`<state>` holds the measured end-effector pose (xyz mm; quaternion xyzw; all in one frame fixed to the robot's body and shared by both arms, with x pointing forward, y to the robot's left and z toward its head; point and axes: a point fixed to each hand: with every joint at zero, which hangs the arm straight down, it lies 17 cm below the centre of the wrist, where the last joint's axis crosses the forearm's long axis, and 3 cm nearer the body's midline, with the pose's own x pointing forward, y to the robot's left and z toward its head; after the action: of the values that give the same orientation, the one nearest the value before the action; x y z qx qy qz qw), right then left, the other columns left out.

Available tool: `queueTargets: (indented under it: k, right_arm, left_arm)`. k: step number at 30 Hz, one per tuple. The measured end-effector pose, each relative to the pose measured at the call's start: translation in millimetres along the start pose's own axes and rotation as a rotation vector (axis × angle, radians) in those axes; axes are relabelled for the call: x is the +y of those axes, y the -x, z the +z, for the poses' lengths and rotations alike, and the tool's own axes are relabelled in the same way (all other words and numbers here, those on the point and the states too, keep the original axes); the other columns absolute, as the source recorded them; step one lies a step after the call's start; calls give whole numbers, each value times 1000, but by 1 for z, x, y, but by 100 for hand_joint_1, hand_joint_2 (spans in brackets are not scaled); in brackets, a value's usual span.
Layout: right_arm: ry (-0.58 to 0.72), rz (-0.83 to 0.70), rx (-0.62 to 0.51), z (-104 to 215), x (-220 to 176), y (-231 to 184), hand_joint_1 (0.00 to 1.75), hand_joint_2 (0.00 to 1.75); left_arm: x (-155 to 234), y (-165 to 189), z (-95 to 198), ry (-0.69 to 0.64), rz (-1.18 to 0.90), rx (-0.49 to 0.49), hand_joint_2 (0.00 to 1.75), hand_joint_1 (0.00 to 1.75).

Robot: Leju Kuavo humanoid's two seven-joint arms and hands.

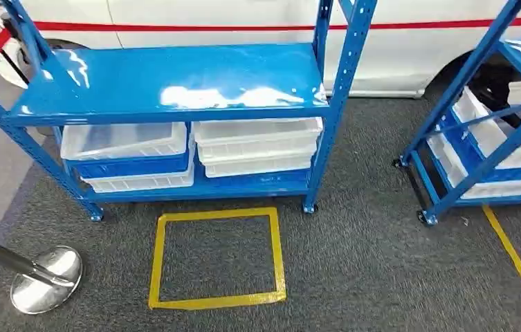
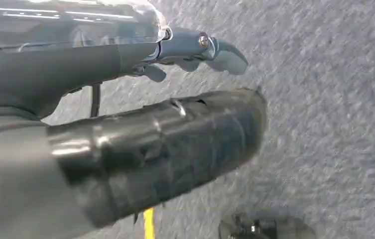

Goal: Take the parts from the cabinet and place them on the table.

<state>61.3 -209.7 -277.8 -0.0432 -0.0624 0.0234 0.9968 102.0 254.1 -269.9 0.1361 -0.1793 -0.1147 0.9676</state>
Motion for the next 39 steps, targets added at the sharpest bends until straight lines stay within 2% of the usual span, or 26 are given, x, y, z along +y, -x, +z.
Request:
queueTargets:
  k: [16,25,39]
  right_arm:
    - [6,1,6,-1,-4,3,0,0]
    - [8,2,4,-1,-4,0,0,0]
    - [6,-5,36,0,-3,4,0,0]
  left_arm:
    - [2,-2,-1,-13,17,12,0,0]
    - [19,0,-3,-95,-9,35,0,0]
    - [18,1,-3,-100,-7,44,0,0]
